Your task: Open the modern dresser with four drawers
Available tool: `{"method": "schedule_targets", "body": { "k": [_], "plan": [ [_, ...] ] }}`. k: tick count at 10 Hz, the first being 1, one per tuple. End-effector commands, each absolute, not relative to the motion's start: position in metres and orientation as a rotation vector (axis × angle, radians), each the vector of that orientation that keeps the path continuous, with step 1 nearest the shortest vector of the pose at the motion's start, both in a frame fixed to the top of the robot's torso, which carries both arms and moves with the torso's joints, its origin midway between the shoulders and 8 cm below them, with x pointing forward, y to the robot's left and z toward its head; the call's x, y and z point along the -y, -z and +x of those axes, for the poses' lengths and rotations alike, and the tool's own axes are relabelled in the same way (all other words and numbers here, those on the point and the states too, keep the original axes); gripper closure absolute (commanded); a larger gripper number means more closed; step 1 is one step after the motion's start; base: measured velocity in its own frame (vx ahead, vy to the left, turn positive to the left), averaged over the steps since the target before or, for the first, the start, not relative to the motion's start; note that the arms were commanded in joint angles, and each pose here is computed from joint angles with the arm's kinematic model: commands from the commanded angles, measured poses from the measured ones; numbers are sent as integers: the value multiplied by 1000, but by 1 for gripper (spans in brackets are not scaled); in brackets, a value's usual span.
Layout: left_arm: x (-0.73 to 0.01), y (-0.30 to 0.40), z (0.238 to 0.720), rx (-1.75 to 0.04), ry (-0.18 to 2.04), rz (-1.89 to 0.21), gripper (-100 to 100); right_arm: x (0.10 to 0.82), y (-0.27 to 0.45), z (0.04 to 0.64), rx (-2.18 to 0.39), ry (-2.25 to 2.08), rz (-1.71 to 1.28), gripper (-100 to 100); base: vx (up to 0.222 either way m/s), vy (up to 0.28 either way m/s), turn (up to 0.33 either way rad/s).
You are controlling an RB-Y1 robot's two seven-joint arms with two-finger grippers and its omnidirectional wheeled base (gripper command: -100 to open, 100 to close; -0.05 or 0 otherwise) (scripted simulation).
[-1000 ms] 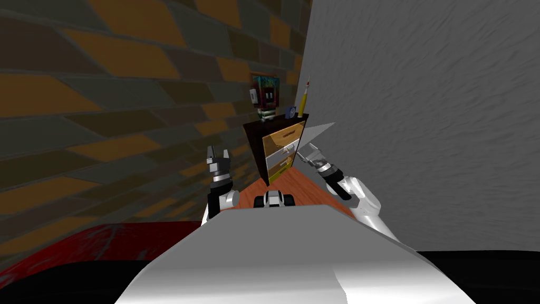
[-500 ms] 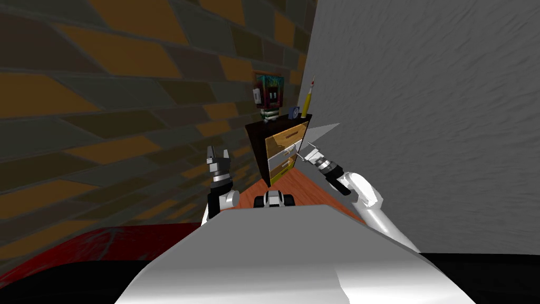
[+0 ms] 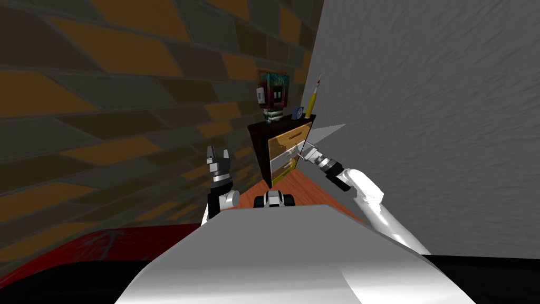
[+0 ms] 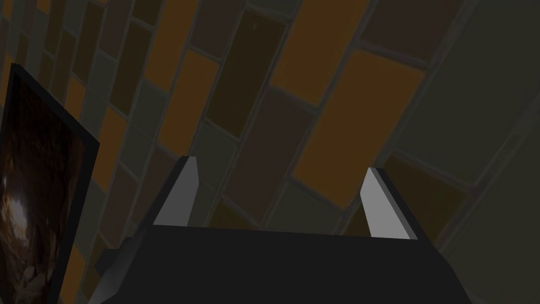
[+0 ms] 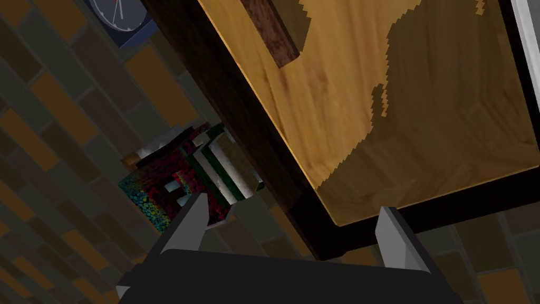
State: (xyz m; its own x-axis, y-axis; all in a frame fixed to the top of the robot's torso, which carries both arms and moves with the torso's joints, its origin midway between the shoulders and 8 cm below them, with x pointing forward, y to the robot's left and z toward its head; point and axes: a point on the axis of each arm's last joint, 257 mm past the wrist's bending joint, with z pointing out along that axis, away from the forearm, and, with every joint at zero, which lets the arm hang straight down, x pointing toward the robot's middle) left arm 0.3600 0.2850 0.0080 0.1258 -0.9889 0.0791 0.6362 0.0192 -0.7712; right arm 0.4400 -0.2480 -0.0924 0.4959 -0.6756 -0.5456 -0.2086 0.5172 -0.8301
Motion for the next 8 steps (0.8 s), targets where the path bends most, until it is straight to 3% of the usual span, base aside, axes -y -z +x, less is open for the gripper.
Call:
{"method": "schedule_targets", "body": {
  "k": [1,8],
  "plan": [
    [-285,-8,360,-577,1376,-778,0,259,99,454,-1000,496,-1157,-100,61,48,77],
    [-285,-8,360,-577,1376,-778,0,285,107,483,-862,791,-1421,-100,56,30,52]
  ]
}}
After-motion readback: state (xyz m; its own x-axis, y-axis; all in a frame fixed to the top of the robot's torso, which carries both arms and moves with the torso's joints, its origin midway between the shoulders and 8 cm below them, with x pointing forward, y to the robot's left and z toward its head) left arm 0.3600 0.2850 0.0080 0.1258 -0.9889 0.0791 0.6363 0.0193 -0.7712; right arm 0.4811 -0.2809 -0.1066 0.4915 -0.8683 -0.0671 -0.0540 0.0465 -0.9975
